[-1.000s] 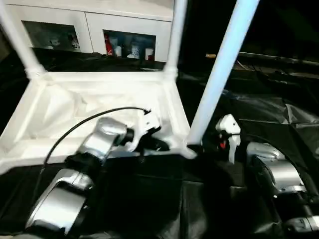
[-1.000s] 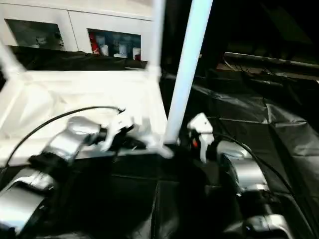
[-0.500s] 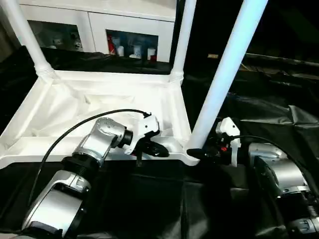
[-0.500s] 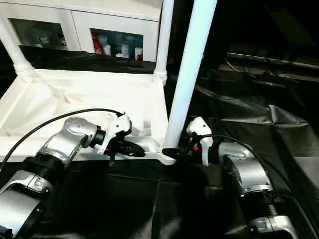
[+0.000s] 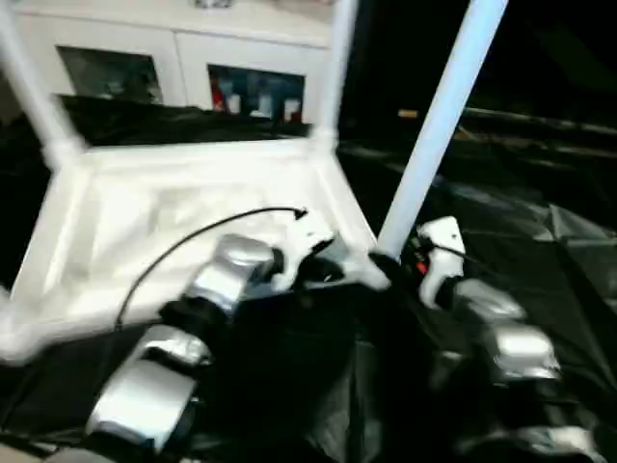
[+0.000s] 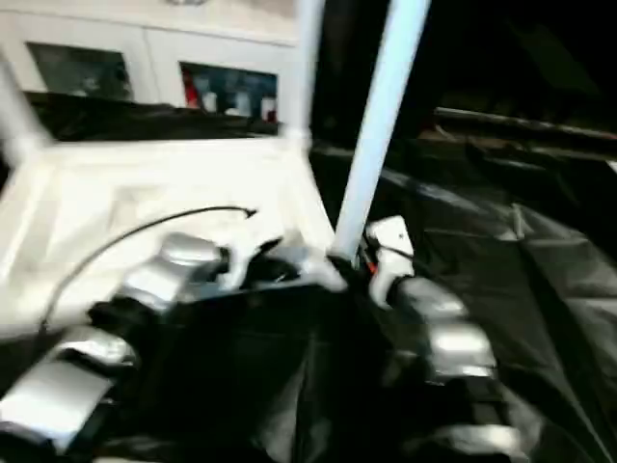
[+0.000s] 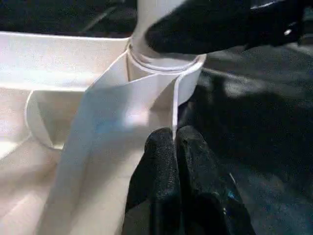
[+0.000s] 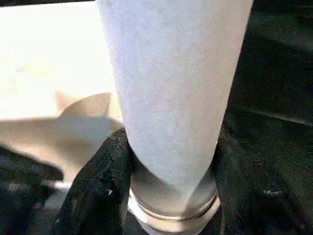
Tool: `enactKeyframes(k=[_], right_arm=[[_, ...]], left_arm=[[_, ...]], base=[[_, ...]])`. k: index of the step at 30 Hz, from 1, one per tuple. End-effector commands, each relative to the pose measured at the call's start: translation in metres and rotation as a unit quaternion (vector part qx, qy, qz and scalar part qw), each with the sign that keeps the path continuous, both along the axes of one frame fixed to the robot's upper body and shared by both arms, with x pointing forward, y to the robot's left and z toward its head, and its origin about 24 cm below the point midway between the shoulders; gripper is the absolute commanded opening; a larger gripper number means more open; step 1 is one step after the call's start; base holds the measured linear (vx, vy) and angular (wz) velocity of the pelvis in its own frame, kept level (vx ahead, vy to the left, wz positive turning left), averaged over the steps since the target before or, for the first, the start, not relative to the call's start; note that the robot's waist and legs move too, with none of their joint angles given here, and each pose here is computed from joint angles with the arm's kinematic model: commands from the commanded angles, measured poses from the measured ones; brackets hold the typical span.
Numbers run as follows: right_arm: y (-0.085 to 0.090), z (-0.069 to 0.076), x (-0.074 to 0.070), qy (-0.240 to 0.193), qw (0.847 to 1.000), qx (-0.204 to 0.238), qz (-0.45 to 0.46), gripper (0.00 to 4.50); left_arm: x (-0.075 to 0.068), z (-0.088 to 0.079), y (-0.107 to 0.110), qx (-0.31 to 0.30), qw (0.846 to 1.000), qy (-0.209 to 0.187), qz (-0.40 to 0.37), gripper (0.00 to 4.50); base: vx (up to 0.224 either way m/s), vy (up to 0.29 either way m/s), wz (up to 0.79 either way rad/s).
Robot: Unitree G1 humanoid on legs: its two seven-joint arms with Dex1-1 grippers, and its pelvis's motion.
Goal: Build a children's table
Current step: Rotate leg to tighten
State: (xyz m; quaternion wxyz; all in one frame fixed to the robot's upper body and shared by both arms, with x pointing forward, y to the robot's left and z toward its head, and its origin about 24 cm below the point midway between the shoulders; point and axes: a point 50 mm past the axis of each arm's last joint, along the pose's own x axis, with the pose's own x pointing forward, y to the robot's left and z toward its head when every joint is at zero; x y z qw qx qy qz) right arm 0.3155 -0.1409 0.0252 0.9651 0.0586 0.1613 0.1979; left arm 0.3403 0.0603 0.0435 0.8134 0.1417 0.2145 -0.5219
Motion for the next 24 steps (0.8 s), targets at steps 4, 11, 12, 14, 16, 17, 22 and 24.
enactKeyframes(k=[4,11,12,14,16,17,22,24], right_arm=[[0.04,-0.023,-0.011,0.06,0.997,0.025,0.035,2.02],[0.027,-0.013,-0.011,0.037,0.996,0.036,0.066,2.77],[0.025,-0.012,-0.012,0.035,0.996,0.032,0.074,2.87],[0.016,-0.009,-0.014,0.029,0.995,0.024,0.096,3.02],[-0.009,0.0,-0.021,0.015,0.988,-0.001,0.151,3.02],[-0.018,0.001,-0.023,0.014,0.987,-0.007,0.162,3.02],[-0.068,0.016,-0.034,0.012,0.979,-0.028,0.201,3.02],[-0.082,0.022,-0.039,0.014,0.976,-0.035,0.214,3.02]], left_arm=[[-0.006,0.002,-0.023,-0.008,0.999,-0.01,-0.04,0.0],[0.002,0.007,-0.001,0.015,0.998,-0.036,-0.051,0.0],[0.002,0.007,0.001,0.017,0.998,-0.039,-0.054,0.0],[0.003,0.009,0.003,0.016,0.997,-0.046,-0.058,0.0],[0.004,0.012,0.008,0.011,0.996,-0.058,-0.062,0.0],[0.005,0.013,0.009,0.009,0.996,-0.062,-0.062,0.0],[0.004,0.02,0.011,-0.028,0.993,-0.082,-0.075,0.0],[0.003,0.022,0.012,-0.043,0.992,-0.086,-0.077,0.0]], base=[[0.0,0.0,0.0],[0.0,0.0,0.0],[0.0,0.0,0.0],[0.0,0.0,0.0],[0.0,0.0,0.0],[0.0,0.0,0.0],[0.0,0.0,0.0],[0.0,0.0,0.0]])
